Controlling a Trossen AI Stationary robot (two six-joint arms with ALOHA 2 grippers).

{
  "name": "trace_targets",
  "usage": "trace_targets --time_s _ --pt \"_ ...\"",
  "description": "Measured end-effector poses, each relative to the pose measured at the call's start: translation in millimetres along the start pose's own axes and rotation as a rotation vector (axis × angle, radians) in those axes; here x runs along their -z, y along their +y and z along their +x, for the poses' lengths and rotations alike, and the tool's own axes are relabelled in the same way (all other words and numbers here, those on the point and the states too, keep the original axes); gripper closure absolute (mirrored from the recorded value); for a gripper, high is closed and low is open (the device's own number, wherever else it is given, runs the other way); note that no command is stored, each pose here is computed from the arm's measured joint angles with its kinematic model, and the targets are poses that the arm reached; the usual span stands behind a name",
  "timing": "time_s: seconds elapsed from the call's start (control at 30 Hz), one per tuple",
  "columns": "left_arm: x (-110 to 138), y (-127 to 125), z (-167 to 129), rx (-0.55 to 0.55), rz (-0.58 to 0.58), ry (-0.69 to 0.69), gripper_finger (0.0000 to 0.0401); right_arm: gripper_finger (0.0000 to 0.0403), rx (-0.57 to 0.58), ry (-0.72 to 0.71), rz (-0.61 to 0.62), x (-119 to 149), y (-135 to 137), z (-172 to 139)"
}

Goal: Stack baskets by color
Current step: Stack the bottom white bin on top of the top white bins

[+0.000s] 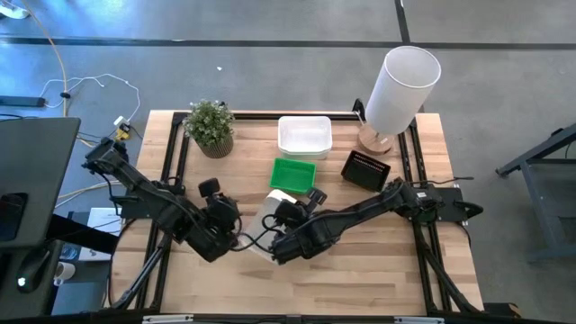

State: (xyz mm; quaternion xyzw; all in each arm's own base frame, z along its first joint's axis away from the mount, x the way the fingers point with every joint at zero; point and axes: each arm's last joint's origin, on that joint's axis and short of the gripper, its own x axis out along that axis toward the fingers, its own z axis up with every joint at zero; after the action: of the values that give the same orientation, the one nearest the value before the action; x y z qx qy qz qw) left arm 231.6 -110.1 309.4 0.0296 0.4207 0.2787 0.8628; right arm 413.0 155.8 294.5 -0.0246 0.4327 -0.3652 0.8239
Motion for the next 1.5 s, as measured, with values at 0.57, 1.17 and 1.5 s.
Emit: trace_targets --time_s 0.57,1.17,1.5 --pt "46.1 52.7 -2.6 -0.024 -0.189 -0.065 0.0245 0.0403 0.065 -0.101 -0.027 -18.6 -43.7 -24.7" --pt "52.8 52.0 2.4 -0.008 -0.190 -0.048 0.0245 0.0403 0.192 -0.081 -0.149 -52.0 -96.1 2.0" --pt "52.8 51.9 2.5 -0.009 -0.165 -0.047 0.0245 0.0403 0.233 -0.058 -0.174 -65.7 -128.5 9.3"
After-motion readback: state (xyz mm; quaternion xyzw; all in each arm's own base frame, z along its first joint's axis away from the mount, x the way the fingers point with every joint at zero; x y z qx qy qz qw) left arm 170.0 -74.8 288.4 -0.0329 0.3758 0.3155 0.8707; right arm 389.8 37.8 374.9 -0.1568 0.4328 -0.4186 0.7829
